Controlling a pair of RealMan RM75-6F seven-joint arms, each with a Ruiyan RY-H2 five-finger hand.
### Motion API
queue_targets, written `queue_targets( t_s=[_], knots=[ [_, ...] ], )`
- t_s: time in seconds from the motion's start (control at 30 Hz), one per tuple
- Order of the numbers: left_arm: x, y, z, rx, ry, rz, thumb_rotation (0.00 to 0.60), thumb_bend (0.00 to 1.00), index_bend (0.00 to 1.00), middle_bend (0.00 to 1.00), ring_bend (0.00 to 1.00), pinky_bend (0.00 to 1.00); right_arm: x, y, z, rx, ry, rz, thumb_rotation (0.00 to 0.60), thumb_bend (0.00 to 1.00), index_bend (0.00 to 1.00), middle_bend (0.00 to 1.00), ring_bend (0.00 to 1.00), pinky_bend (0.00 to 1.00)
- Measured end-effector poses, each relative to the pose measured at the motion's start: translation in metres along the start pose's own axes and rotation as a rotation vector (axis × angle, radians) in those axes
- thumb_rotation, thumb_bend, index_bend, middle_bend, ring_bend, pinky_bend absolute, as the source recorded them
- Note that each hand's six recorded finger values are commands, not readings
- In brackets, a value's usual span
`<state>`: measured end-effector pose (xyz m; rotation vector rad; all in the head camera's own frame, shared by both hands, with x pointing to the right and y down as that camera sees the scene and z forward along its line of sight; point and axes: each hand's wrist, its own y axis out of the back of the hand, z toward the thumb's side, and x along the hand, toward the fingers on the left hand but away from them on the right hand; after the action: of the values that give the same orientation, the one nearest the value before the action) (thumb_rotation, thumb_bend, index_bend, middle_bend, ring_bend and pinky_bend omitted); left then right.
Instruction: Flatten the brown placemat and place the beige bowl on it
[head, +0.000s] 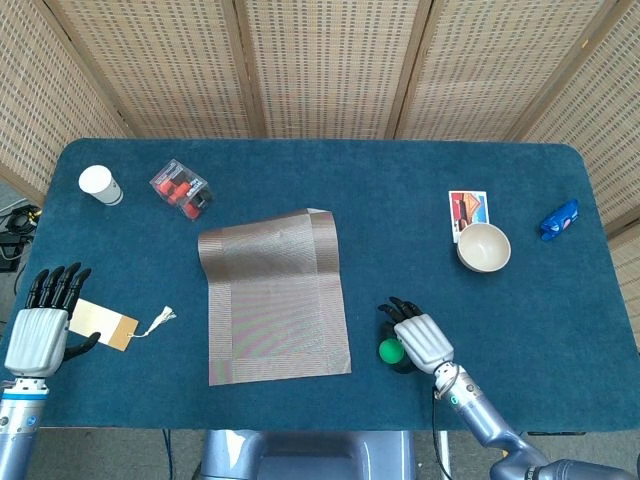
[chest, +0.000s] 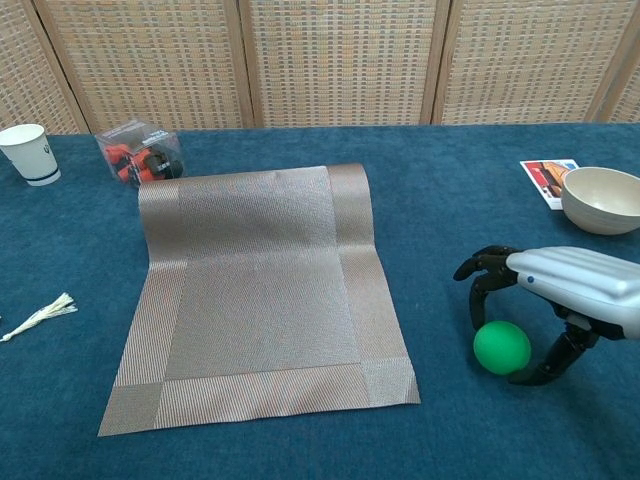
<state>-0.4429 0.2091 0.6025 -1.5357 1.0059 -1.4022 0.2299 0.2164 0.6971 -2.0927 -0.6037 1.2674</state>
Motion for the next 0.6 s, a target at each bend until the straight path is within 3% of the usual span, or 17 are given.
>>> queue_targets(
  t_s=[0.2, 0.6],
  knots=[
    [0.0, -0.001, 0.0, 0.002, -0.001, -0.001, 0.6, 0.17, 0.07, 0.0, 0.0, 0.0, 0.001, 0.011, -0.008, 0.025, -0.021, -0.027, 0.6, 0.38, 0.55, 0.23, 0.01, 0.19],
    [0.0, -0.002, 0.001, 0.006, -0.002, -0.005, 0.6, 0.17, 0.07, 0.0, 0.0, 0.0, -0.001, 0.078, -0.069, 0.068, -0.186, -0.213, 0.6, 0.38, 0.56, 0.23, 0.01, 0.19]
  ],
)
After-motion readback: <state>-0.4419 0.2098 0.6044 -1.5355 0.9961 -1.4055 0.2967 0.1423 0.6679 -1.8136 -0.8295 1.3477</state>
